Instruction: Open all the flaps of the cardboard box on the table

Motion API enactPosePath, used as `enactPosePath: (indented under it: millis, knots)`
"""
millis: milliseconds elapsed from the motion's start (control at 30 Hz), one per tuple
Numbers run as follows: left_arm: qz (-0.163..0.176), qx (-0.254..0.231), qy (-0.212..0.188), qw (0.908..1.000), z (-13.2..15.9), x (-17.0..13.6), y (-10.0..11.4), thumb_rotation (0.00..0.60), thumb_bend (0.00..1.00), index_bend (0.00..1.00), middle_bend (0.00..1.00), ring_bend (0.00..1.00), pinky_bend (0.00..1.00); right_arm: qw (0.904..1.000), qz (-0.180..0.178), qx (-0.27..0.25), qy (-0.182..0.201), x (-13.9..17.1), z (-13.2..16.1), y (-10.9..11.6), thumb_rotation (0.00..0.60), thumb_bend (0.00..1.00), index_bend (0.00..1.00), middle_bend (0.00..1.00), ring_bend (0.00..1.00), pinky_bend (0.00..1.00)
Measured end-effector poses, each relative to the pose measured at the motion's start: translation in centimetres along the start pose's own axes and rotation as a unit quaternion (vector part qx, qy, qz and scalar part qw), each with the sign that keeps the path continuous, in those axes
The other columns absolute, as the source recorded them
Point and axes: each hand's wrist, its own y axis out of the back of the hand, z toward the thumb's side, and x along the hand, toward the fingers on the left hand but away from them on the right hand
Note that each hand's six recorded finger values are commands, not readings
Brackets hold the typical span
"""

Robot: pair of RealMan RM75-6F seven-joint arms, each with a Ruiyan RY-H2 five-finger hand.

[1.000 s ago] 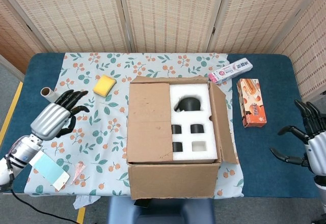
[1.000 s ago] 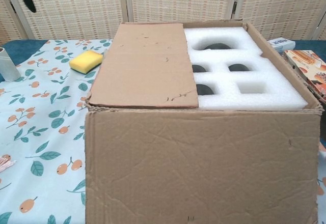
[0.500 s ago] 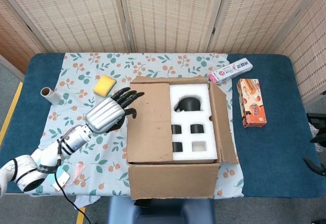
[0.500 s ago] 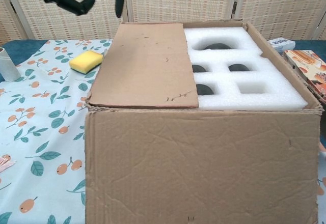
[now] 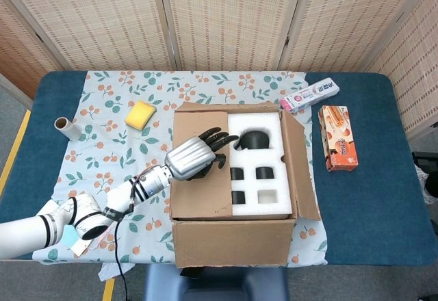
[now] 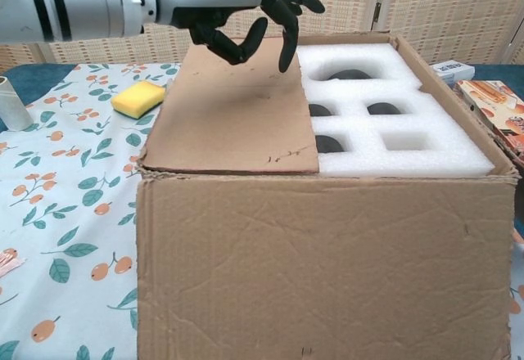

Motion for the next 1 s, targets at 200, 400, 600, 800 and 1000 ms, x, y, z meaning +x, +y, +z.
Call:
enactPosePath:
  millis: [200, 400, 600, 800, 1000]
  knots:
    - [-0.006, 0.006, 0.000, 1.0000, 0.5, 1.7, -0.7, 0.600, 1.00, 0.51, 0.00, 0.00, 0.00, 0.9999, -0.007, -0.012, -0.005, 0.4, -0.3, 1.1, 0.316, 0.29, 0.52, 0.00, 0.00, 0.00]
    - [-0.009, 0.011, 0.001, 0.9999, 0.8, 2.9, -1.1, 0.600, 1.00, 0.54, 0.00, 0.00, 0.00, 0.9998, -0.005, -0.016, -0.006, 0.4, -0.5, 1.4, 0.316, 0.29, 0.52, 0.00, 0.00, 0.00]
    - [-0.024, 0.018, -0.002, 0.9995, 1.2, 4.0, -1.6, 0.600, 1.00, 0.53, 0.00, 0.00, 0.00, 0.9997, -0.006, -0.022, -0.005, 0.3, -0.6, 1.6, 0.318, 0.29, 0.52, 0.00, 0.00, 0.00]
    - [-0.030, 0.027, -0.012, 0.9991, 2.2, 5.4, -1.8, 0.600, 1.00, 0.53, 0.00, 0.00, 0.00, 0.9997, -0.006, -0.024, -0.006, 0.3, -0.7, 1.7, 0.318, 0.29, 0.52, 0.00, 0.00, 0.00]
    - [-0.030, 0.036, -0.010, 0.9989, 2.1, 5.6, -1.9, 0.600, 1.00, 0.55, 0.00, 0.00, 0.00, 0.9996, -0.003, -0.027, -0.006, 0.3, -0.7, 1.8, 0.317, 0.29, 0.52, 0.00, 0.00, 0.00]
